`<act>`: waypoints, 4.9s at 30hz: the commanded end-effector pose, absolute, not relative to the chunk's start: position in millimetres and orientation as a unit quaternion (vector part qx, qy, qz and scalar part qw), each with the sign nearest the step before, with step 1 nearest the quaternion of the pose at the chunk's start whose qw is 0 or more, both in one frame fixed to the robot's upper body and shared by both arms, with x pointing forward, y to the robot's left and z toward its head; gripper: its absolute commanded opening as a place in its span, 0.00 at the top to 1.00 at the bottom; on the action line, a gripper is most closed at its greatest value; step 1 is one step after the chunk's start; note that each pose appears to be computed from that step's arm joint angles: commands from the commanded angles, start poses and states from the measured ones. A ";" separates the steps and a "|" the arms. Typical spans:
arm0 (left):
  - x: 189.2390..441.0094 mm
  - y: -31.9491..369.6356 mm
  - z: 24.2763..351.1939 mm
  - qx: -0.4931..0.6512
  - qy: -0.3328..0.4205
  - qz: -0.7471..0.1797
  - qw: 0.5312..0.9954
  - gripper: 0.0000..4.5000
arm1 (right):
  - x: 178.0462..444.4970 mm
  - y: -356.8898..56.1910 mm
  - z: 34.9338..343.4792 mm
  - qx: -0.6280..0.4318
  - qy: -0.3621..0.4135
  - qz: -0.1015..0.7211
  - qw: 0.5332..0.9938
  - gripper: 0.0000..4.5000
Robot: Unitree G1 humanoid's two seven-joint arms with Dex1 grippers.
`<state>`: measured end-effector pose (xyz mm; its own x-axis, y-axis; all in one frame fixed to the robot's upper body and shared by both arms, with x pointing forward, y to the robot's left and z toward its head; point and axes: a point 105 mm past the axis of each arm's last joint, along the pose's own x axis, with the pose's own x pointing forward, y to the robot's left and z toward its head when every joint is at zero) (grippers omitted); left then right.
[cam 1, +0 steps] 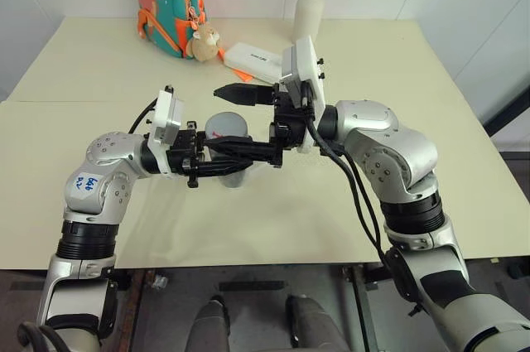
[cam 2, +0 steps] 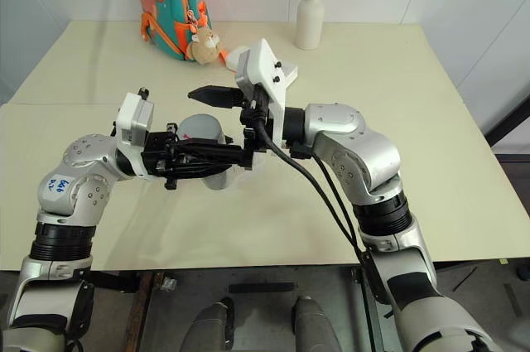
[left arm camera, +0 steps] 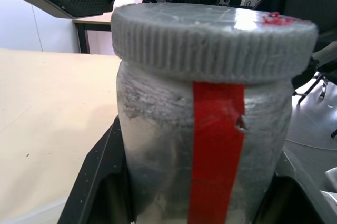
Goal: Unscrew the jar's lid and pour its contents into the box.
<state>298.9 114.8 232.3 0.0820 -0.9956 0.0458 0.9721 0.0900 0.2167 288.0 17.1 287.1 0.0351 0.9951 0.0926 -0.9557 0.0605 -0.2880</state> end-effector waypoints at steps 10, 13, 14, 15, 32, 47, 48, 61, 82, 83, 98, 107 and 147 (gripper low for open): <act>290.6 111.2 239.8 0.074 -0.112 -0.671 0.729 0.56 | 299.4 24.5 299.7 -0.070 -0.173 0.658 0.729 0.00; 289.6 113.6 239.1 0.076 -0.112 -0.669 0.731 0.56 | 305.6 13.4 302.7 -0.072 -0.179 0.648 0.737 0.00; 289.3 114.0 238.6 0.076 -0.112 -0.668 0.731 0.56 | 307.7 8.0 302.8 -0.074 -0.180 0.645 0.739 0.00; 289.0 114.2 238.3 0.076 -0.112 -0.668 0.732 0.56 | 310.0 1.7 302.8 -0.076 -0.180 0.642 0.741 0.00; 288.1 122.5 236.1 0.076 -0.104 -0.653 0.746 0.56 | 312.2 -69.8 295.9 -0.081 -0.147 0.617 0.769 0.00; 295.4 116.6 238.6 0.079 -0.111 -0.652 0.746 0.56 | 286.5 12.7 300.4 -0.038 -0.158 0.671 0.724 0.00; 295.3 116.2 238.5 0.079 -0.111 -0.653 0.745 0.56 | 285.6 14.5 299.4 -0.039 -0.156 0.672 0.723 0.00; 298.3 115.7 239.3 0.077 -0.116 -0.650 0.747 0.56 | 283.4 29.4 294.9 -0.067 -0.148 0.673 0.722 0.00; 295.1 114.6 239.8 0.077 -0.122 -0.648 0.748 0.56 | 311.0 -13.8 287.9 -0.067 -0.131 0.640 0.754 0.00; 295.2 114.9 240.0 0.077 -0.122 -0.648 0.748 0.56 | 311.7 -15.9 288.3 -0.068 -0.131 0.640 0.754 0.00; 294.7 117.1 239.7 0.081 -0.122 -0.643 0.751 0.56 | 312.3 -29.7 284.0 -0.063 -0.115 0.654 0.745 0.00; 294.6 119.2 240.1 0.083 -0.121 -0.640 0.755 0.56 | 285.8 -27.2 294.6 -0.028 -0.117 0.716 0.687 0.00; 300.1 114.6 241.0 0.088 -0.117 -0.635 0.758 0.56 | 290.1 16.2 298.1 -0.026 -0.127 0.726 0.675 0.28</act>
